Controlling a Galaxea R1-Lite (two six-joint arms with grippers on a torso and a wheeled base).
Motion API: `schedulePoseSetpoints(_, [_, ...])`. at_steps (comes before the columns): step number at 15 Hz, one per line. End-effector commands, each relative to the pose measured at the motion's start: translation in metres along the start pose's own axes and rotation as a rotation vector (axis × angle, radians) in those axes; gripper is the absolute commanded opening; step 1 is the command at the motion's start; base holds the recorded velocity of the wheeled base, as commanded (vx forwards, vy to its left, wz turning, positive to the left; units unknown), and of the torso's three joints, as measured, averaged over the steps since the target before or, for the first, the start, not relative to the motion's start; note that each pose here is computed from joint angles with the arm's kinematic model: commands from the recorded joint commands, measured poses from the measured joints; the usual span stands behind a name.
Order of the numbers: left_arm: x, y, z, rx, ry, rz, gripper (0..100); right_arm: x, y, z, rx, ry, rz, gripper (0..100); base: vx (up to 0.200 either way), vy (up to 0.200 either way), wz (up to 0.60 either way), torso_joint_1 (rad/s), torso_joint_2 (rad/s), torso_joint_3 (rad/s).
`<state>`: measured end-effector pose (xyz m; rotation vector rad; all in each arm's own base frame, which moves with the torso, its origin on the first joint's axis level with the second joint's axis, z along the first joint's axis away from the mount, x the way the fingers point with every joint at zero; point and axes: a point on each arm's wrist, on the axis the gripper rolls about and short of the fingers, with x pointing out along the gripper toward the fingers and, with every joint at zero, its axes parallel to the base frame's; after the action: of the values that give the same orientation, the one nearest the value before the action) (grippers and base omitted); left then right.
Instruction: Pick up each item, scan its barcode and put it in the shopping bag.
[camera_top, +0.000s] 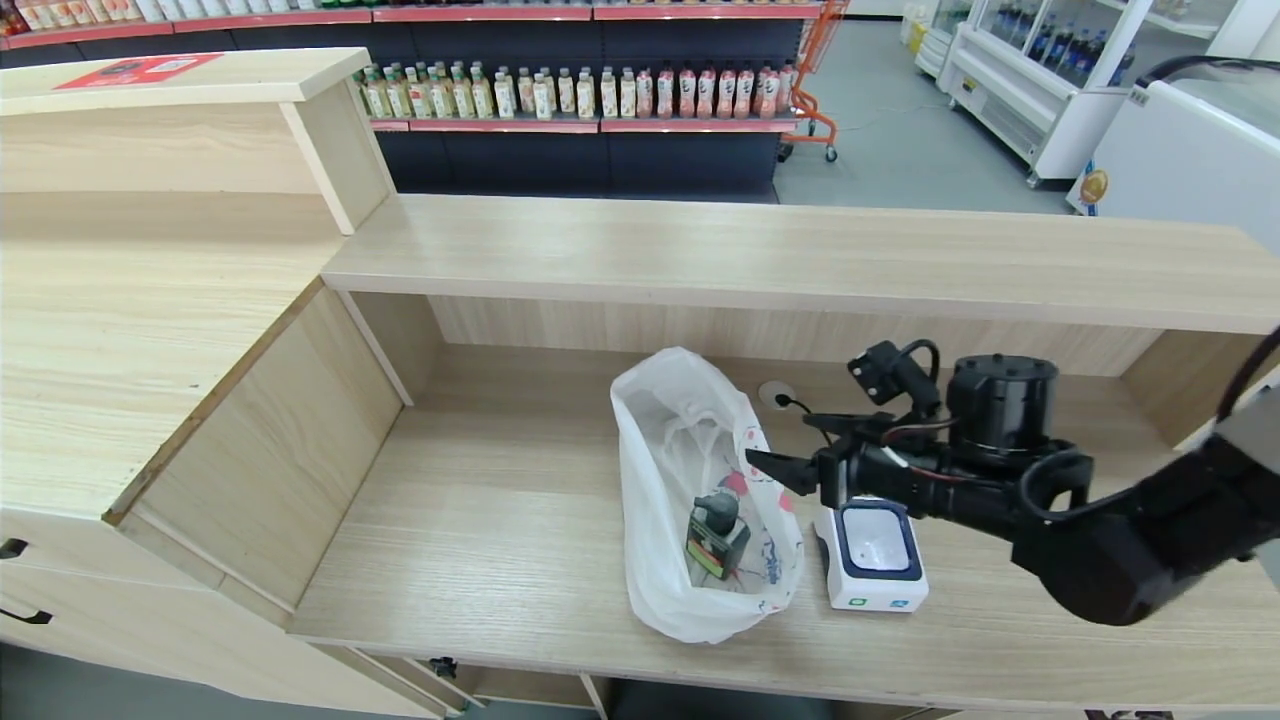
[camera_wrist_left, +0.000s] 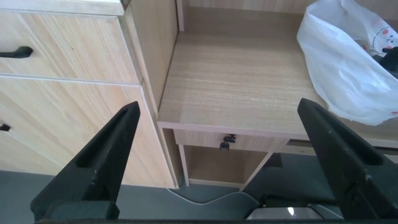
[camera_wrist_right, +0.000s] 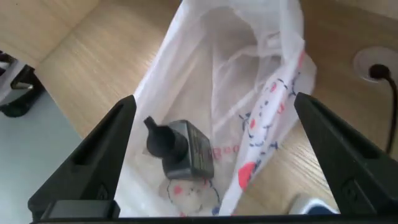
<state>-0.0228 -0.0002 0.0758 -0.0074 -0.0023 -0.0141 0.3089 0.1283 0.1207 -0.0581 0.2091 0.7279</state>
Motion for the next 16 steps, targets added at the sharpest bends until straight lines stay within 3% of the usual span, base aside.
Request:
schedulePoseSetpoints(1, [0.0, 0.0, 0.0, 0.0, 0.001, 0.0, 100, -0.09, 0.015, 0.012, 0.009, 0.036, -0.144, 100, 0.0, 0.0, 0.0, 0.0, 0.0, 0.0])
schedulePoseSetpoints(3, [0.0, 0.0, 0.0, 0.0, 0.001, 0.0, 100, -0.135, 0.021, -0.001, 0.031, 0.115, -0.382, 100, 0.0, 0.0, 0.0, 0.0, 0.0, 0.0])
schedulePoseSetpoints(5, [0.0, 0.0, 0.0, 0.0, 0.001, 0.0, 100, -0.167, 0.027, -0.015, 0.043, 0.135, -0.513, 100, 0.0, 0.0, 0.0, 0.0, 0.0, 0.0])
schedulePoseSetpoints(8, [0.0, 0.0, 0.0, 0.0, 0.001, 0.0, 100, -0.193, 0.039, -0.023, 0.039, 0.109, -0.533, 100, 0.0, 0.0, 0.0, 0.0, 0.0, 0.0])
schedulePoseSetpoints(13, [0.0, 0.0, 0.0, -0.002, 0.001, 0.0, 100, -0.234, 0.061, -0.03, 0.059, 0.162, -0.55, 100, 0.0, 0.0, 0.0, 0.0, 0.0, 0.0])
schedulePoseSetpoints(16, [0.0, 0.0, 0.0, -0.002, 0.001, 0.0, 100, -0.246, 0.066, -0.031, 0.06, 0.147, -0.571, 100, 0.0, -0.2, 0.0, -0.002, 0.01, -0.001])
